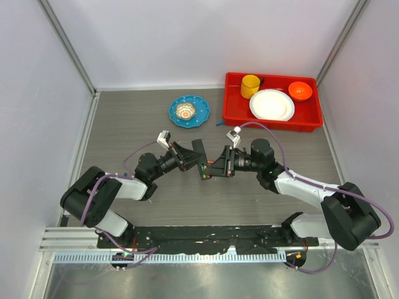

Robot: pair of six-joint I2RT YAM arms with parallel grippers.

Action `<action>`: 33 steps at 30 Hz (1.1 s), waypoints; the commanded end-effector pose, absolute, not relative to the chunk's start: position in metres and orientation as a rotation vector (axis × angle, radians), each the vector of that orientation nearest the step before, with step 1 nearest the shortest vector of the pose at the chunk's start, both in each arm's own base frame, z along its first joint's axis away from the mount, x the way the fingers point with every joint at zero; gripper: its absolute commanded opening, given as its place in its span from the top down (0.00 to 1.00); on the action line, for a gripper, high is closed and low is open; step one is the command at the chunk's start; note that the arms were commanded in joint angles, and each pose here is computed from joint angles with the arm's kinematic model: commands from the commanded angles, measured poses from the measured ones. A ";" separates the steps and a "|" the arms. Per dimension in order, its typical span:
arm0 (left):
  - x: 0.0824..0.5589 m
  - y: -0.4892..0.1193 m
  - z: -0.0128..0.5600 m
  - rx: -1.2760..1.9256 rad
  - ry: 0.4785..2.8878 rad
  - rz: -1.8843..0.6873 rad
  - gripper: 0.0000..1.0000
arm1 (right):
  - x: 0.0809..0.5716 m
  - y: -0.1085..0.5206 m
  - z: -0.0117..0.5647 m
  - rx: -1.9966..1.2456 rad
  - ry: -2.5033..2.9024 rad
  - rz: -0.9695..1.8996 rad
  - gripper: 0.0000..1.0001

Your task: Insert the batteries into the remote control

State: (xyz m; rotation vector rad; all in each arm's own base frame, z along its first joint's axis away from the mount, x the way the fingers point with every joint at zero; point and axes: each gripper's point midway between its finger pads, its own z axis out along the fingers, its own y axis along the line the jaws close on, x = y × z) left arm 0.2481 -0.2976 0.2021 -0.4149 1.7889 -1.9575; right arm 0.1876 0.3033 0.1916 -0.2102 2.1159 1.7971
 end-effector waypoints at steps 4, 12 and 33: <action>0.228 -0.288 0.270 -0.202 1.487 -2.084 1.00 | 0.201 0.305 0.195 -0.172 2.075 1.775 0.74; 0.227 -0.289 0.267 -0.203 1.497 -2.084 1.00 | 0.206 0.306 0.198 -0.149 2.064 1.779 0.79; 0.230 -0.290 0.253 -0.204 1.534 -2.049 1.00 | 0.204 0.307 0.208 -0.252 2.108 1.724 0.47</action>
